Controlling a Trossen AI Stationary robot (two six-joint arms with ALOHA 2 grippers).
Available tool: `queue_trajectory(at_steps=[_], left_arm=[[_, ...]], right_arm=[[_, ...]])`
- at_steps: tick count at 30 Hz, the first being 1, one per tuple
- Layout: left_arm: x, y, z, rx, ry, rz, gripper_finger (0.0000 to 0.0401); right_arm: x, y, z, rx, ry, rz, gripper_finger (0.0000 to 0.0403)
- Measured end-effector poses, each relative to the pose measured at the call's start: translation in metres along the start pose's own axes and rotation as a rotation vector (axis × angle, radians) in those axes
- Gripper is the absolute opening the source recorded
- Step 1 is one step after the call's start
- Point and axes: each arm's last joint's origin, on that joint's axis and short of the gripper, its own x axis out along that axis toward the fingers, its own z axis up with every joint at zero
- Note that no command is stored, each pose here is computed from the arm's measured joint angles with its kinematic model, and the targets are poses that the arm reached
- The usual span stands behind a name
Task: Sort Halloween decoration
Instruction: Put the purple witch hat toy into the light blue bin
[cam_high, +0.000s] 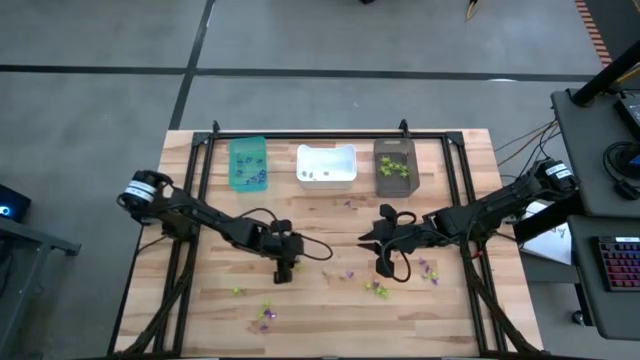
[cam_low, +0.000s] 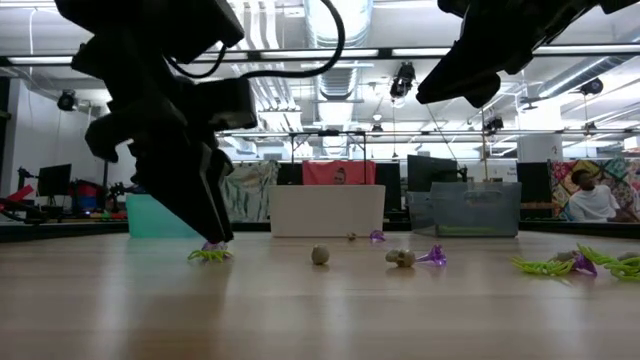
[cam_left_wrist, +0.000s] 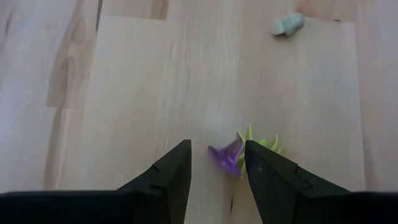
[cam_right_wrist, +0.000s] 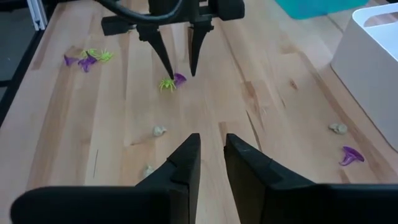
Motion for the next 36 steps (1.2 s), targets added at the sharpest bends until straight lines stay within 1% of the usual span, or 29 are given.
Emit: queue_trajectory(at_steps=[4,10,14,19,21,26,33,36], left_arm=[[0.006,0.0,-0.002,-0.006,0.013,0.004,0.0125],[0.006,0.0,-0.003,-0.03,0.024,0.01,0.0106],[0.006,0.001,-0.004,-0.024,0.025,0.026,0.0075],[0.006,0.002,-0.005,-0.01,0.03,0.044,0.0021],[0.005,0.002,-0.005,-0.01,0.029,0.044,0.0006],[-0.001,0.003,-0.003,-0.011,0.02,0.039,0.001],[-0.013,0.004,-0.006,-0.031,0.057,0.047,0.0011],[-0.023,0.002,-0.007,-0.028,0.077,0.03,0.0011]], right_arm=[[0.0,0.0,0.0,-0.001,0.0,0.0,0.0069],[0.0,0.0,0.0,-0.001,0.0,0.0,0.0067],[0.0,0.0,0.0,-0.001,0.0,0.0,0.0064],[0.0,0.0,0.0,0.0,0.0,0.0,0.0064],[0.0,0.0,0.0,0.0,0.0,0.0,0.0064],[0.0,0.0,0.0,0.0,0.0,0.0,0.0063],[0.0,0.0,0.0,0.0,-0.002,0.0,0.0063],[0.0,0.0,0.001,0.002,-0.013,0.004,0.0063]])
